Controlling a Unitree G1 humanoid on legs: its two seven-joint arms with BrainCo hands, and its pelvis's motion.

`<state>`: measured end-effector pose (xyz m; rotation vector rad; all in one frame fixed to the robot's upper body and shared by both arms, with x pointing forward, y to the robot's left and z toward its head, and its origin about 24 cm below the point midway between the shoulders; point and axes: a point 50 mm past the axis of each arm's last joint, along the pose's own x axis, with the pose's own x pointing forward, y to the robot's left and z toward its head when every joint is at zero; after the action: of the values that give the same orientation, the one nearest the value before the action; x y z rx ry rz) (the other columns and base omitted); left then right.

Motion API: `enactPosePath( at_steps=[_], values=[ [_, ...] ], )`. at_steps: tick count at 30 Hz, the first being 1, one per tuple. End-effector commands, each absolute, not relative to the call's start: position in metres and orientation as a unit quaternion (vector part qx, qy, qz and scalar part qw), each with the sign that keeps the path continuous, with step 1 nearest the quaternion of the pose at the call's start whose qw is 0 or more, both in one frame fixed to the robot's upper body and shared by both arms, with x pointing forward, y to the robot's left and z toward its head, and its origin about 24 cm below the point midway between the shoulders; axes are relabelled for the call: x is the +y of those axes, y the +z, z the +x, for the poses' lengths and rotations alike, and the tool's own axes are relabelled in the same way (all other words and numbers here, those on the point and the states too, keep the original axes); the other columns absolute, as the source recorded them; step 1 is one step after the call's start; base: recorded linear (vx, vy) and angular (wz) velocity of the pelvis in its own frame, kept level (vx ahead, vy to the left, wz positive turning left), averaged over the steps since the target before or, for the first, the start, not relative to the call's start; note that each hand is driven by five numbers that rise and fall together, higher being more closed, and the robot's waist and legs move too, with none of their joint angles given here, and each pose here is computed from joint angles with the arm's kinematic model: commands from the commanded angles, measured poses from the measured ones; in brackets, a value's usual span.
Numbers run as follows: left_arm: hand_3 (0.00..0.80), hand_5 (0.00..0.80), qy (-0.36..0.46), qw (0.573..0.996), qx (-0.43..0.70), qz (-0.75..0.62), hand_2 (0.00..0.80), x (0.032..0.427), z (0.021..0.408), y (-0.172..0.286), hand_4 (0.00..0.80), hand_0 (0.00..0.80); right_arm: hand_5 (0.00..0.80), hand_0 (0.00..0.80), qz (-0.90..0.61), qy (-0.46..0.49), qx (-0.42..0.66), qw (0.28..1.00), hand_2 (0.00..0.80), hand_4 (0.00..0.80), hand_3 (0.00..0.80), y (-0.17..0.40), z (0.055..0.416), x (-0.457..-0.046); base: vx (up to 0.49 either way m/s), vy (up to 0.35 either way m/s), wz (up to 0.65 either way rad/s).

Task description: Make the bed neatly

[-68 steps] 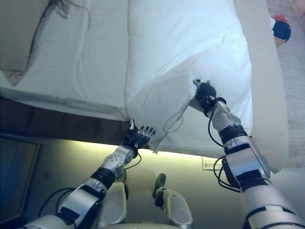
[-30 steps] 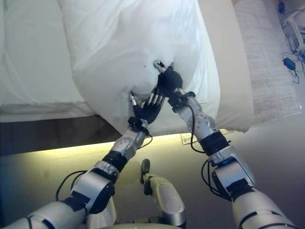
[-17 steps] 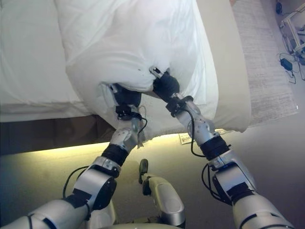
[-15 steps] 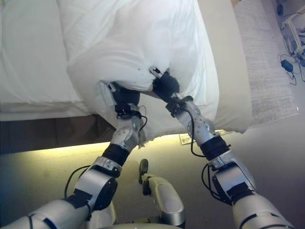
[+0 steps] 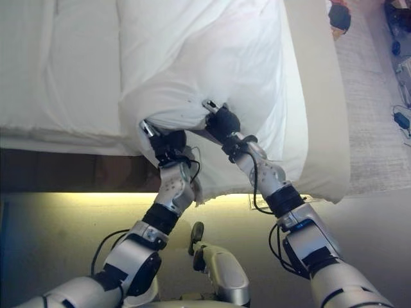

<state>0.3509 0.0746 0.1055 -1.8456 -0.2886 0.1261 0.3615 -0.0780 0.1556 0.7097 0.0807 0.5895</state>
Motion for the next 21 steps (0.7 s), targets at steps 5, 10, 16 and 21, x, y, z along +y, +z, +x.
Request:
enactPosePath(
  at_steps=[5, 10, 16, 21],
  values=[
    [0.0, 0.0, 0.076, 0.565, -0.161, -0.805, 0.0, 0.091, 0.334, 0.089, 0.0, 0.0, 0.0, 0.0, 0.323, 0.262, 0.062, 0.907, 0.0, 0.0, 0.0, 0.135, 0.359, -0.094, 0.066, 0.075, 0.12],
    [0.0, 0.0, 0.1, 0.571, -0.184, -0.794, 0.0, 0.124, 0.331, 0.072, 0.0, 0.0, 0.0, 0.0, 0.279, 0.243, 0.147, 0.917, 0.0, 0.0, 0.0, 0.082, 0.338, -0.106, 0.113, 0.115, 0.02],
    [0.0, 0.0, 0.116, 0.581, -0.218, -0.775, 0.0, 0.175, 0.319, 0.053, 0.0, 0.0, 0.0, 0.0, 0.334, 0.21, 0.253, 0.883, 0.0, 0.0, 0.0, -0.007, 0.274, -0.136, 0.062, 0.099, -0.05],
    [0.0, 0.0, 0.123, 0.6, -0.228, -0.757, 0.0, 0.217, 0.306, 0.031, 0.0, 0.0, 0.0, 0.0, 0.384, 0.144, 0.346, 0.844, 0.0, 0.0, 0.0, -0.078, 0.205, -0.152, -0.012, 0.099, -0.07]
  ],
)
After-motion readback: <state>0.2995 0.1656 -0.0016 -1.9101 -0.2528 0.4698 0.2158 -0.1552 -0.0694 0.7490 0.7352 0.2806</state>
